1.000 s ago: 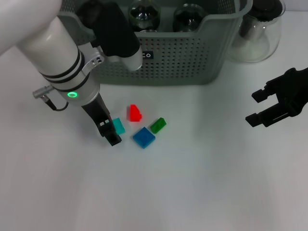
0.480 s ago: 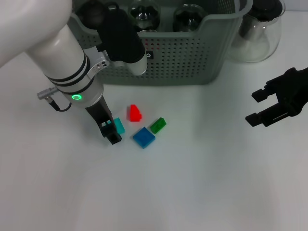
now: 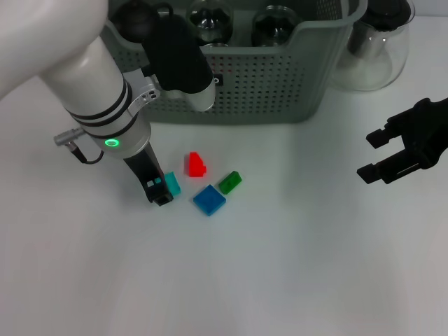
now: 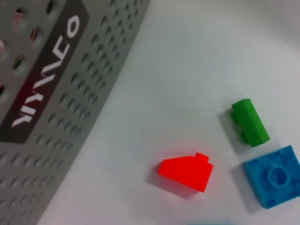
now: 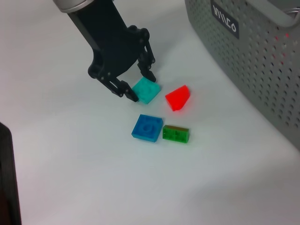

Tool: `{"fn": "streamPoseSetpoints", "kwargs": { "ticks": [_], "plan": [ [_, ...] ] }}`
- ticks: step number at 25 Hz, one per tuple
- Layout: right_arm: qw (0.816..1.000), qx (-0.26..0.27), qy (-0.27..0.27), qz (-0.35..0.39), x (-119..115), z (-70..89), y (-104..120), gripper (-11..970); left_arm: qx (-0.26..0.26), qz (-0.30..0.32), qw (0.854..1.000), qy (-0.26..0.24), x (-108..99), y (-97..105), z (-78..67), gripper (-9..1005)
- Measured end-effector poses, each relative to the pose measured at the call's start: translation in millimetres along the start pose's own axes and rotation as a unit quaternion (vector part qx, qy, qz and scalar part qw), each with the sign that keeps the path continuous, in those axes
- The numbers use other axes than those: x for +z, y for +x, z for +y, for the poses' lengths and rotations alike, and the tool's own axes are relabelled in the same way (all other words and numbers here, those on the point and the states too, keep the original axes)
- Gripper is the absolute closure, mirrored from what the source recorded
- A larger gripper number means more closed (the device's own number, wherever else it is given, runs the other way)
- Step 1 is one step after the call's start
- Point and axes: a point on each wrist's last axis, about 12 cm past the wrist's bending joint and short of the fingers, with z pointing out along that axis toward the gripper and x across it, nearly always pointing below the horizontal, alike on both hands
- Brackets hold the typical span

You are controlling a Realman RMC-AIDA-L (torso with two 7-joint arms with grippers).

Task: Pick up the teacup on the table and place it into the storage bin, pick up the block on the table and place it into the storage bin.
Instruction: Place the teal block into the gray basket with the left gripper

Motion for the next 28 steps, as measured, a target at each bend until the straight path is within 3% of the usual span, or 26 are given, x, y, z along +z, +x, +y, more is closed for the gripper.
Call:
{"fn": "streamPoseSetpoints", "kwargs": {
  "ticks": [5,7,11,15,17,19,21,23,28],
  "plan": [
    [1.0,0.0,0.002,0.0,-0.7,-0.5,0.1,153,-0.002,-0.008,1.0,0.001,-8.6,0.1,-2.2,599],
    [1.0,0.0,0.002,0.001,-1.3,-0.8,0.3,153,-0.011,-0.02,1.0,0.002,-21.0,3.4,-3.4,592],
    [1.0,0.0,0.001,0.002,-2.3,-0.4,-0.9,153,-0.062,-0.095,0.993,0.012,-69.0,15.6,-0.1,578],
    [1.0,0.001,0.0,0.002,-2.9,0.1,-1.6,152,-0.111,-0.253,0.959,0.071,-138.0,32.2,5.1,565],
    [1.0,0.001,-0.001,0.003,-3.0,0.4,-1.9,152,-0.112,-0.342,0.93,0.081,-173.2,36.4,11.9,558],
    [1.0,0.0,-0.001,0.003,-3.3,0.6,-3.1,152,-0.119,-0.392,0.91,0.072,-195.6,35.6,22.5,551],
    [1.0,-0.002,-0.003,0.004,-3.7,1.1,-4.8,152,-0.137,-0.411,0.899,0.055,-206.5,29.7,36.2,544],
    [1.0,-0.002,-0.003,0.004,-3.7,1.2,-5.1,152,-0.165,-0.404,0.9,0.026,-208.1,18.0,55.9,537],
    [1.0,-0.003,-0.004,0.009,-3.1,1.9,-7.8,152,-0.199,-0.326,0.924,-0.03,-185.3,-14.7,90.7,520]
  ]
}}
